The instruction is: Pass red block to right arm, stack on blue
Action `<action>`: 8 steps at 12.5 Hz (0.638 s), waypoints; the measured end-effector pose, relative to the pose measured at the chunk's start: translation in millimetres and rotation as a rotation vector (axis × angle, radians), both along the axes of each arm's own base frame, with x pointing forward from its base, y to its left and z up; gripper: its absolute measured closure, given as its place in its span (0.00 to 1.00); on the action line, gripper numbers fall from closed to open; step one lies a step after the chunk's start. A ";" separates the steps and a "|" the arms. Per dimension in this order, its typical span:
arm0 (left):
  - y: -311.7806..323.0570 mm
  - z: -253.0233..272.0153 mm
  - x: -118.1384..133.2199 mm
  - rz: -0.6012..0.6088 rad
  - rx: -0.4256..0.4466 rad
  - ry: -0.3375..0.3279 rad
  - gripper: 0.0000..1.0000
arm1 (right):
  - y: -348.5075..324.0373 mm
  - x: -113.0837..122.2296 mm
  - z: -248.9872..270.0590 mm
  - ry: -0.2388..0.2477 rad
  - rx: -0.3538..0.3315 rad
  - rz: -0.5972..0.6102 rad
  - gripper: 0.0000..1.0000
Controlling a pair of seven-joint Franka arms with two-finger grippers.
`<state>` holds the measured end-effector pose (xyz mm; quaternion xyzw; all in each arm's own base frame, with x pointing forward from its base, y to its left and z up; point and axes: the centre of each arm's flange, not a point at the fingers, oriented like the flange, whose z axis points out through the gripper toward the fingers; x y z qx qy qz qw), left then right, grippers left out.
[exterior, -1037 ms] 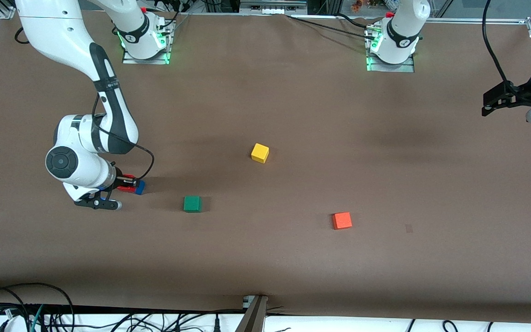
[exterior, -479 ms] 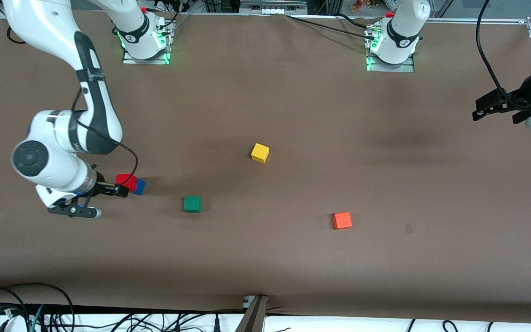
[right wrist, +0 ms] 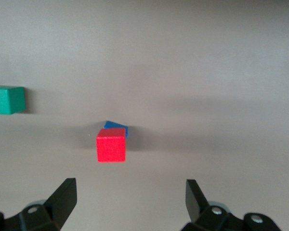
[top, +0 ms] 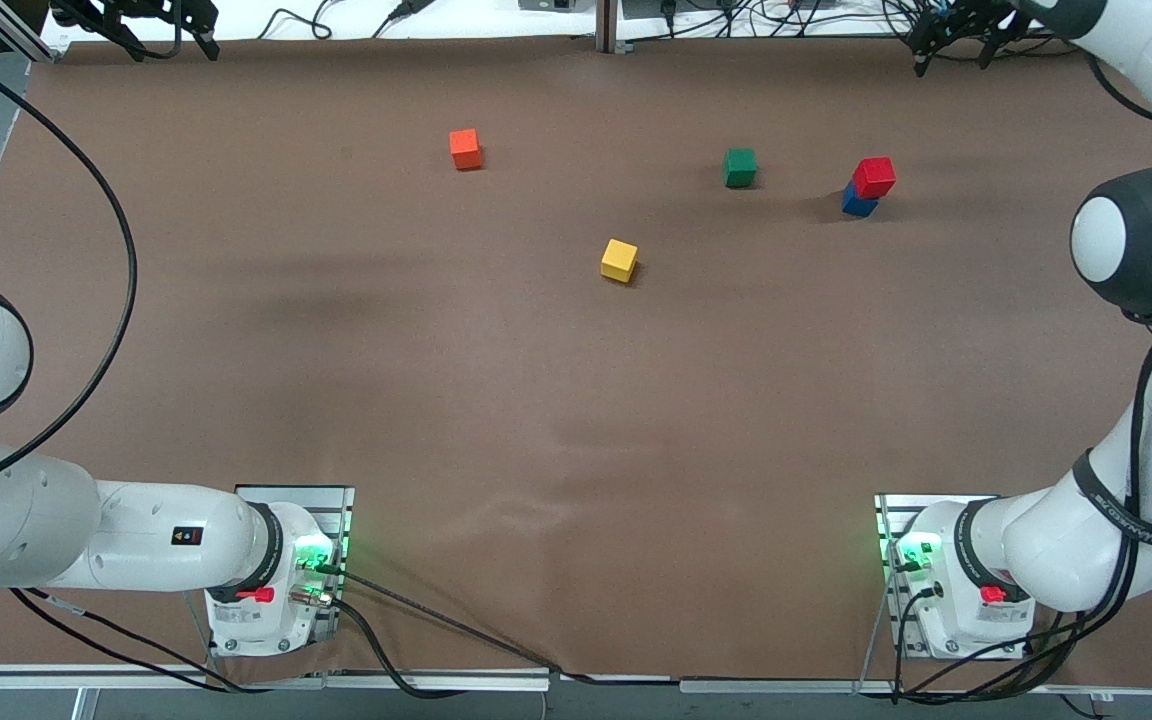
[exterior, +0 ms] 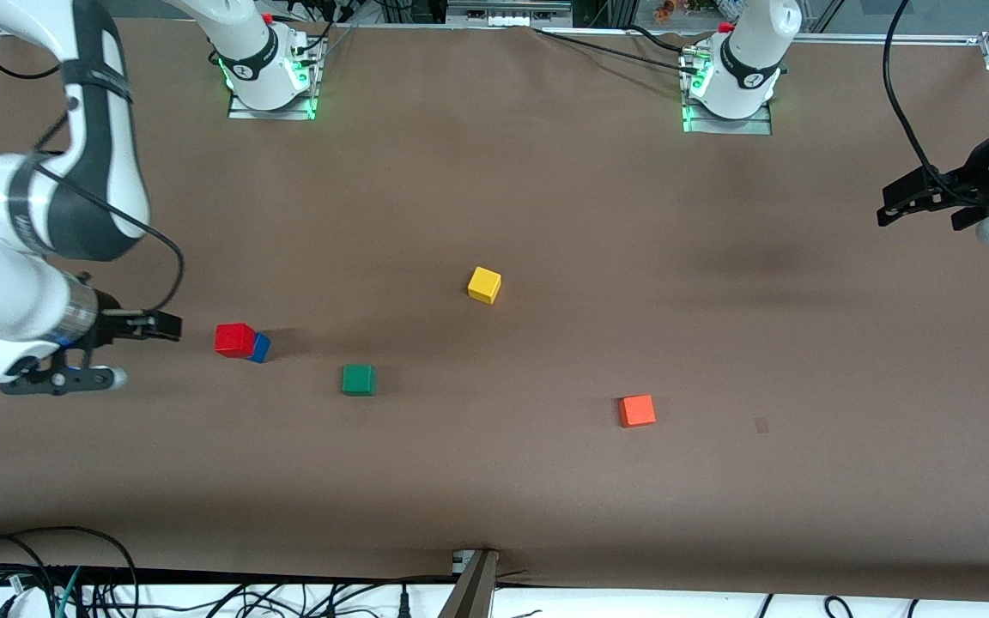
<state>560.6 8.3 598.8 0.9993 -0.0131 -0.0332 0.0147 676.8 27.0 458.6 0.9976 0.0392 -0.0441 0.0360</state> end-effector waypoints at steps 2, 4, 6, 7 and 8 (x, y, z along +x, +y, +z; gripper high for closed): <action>0.5 -3.1 0.9 0.000 0.004 0.006 0.00 | -2.5 -17.0 29.8 0.041 0.021 0.003 0.00; 0.9 -5.3 0.8 0.000 0.004 0.011 0.00 | -0.8 -34.8 61.4 0.058 0.045 0.011 0.00; 1.5 -9.2 0.3 0.002 0.004 0.020 0.00 | -1.4 -52.5 94.5 0.049 0.078 0.022 0.00; 1.9 -11.3 -0.3 0.002 0.004 0.028 0.00 | -6.6 -61.4 109.5 0.046 0.097 0.021 0.00; 2.3 -12.7 -1.2 0.003 0.004 0.036 0.00 | -14.7 -70.5 125.1 0.035 0.113 0.018 0.00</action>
